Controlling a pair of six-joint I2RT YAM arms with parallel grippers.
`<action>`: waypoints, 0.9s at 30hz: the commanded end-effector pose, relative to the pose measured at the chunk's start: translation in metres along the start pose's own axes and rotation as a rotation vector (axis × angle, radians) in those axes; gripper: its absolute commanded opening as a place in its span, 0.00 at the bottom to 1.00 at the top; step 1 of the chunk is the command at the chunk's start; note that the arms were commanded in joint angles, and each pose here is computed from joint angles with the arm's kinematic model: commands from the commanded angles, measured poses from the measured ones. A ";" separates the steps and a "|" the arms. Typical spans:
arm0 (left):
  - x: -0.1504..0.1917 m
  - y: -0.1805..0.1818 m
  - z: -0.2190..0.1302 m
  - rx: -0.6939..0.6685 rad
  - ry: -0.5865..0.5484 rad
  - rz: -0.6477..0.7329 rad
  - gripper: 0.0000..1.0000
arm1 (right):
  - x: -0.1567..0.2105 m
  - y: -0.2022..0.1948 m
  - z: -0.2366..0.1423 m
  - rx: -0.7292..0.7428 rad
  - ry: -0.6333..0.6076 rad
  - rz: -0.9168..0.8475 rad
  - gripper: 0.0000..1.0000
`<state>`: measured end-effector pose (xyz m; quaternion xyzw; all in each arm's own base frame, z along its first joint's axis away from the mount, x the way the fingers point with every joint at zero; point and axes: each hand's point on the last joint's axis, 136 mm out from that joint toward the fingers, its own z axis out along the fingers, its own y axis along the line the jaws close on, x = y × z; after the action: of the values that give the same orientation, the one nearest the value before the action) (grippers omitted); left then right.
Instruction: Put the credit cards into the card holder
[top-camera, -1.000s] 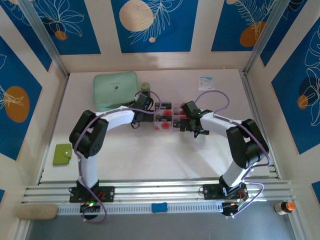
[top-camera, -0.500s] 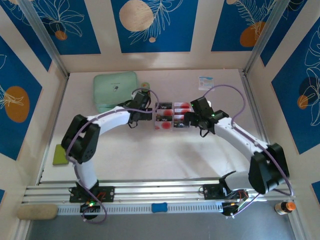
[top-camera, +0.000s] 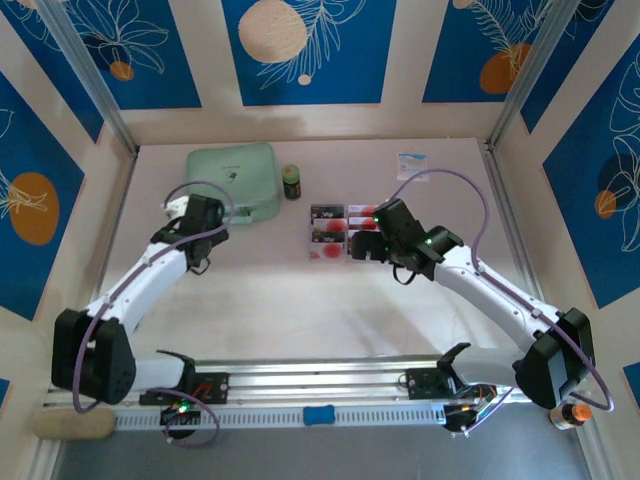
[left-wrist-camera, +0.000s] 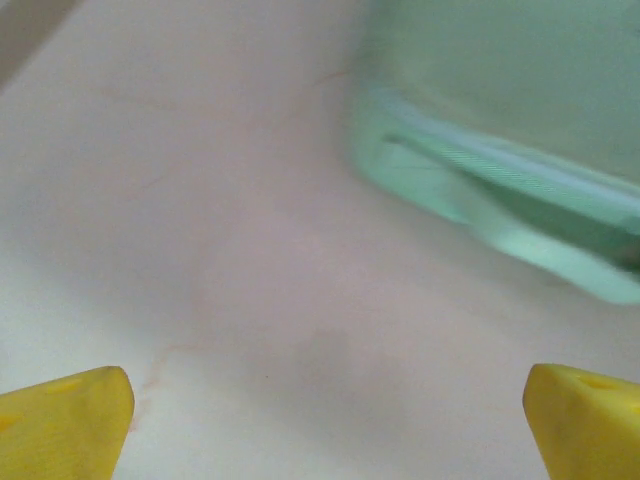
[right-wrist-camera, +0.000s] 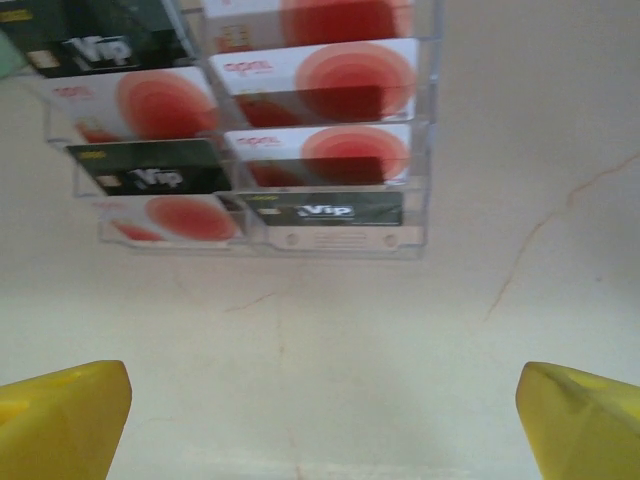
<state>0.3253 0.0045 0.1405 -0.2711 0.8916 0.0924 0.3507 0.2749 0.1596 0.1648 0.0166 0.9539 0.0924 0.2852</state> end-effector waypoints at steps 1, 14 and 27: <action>0.009 0.061 0.008 -0.180 0.026 -0.092 1.00 | 0.004 0.019 -0.003 -0.056 0.020 -0.001 0.99; 0.032 0.189 0.055 -0.393 0.220 -0.365 1.00 | 0.031 0.064 0.009 -0.191 0.089 -0.073 0.99; 0.058 0.187 0.088 -0.271 0.302 -0.475 1.00 | 0.034 0.045 0.008 -0.177 0.067 -0.026 0.99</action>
<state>0.2323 0.1750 0.0402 -0.5235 0.8232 0.1212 0.1833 0.2502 0.2122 0.1413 -0.0379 0.9552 0.1580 0.2472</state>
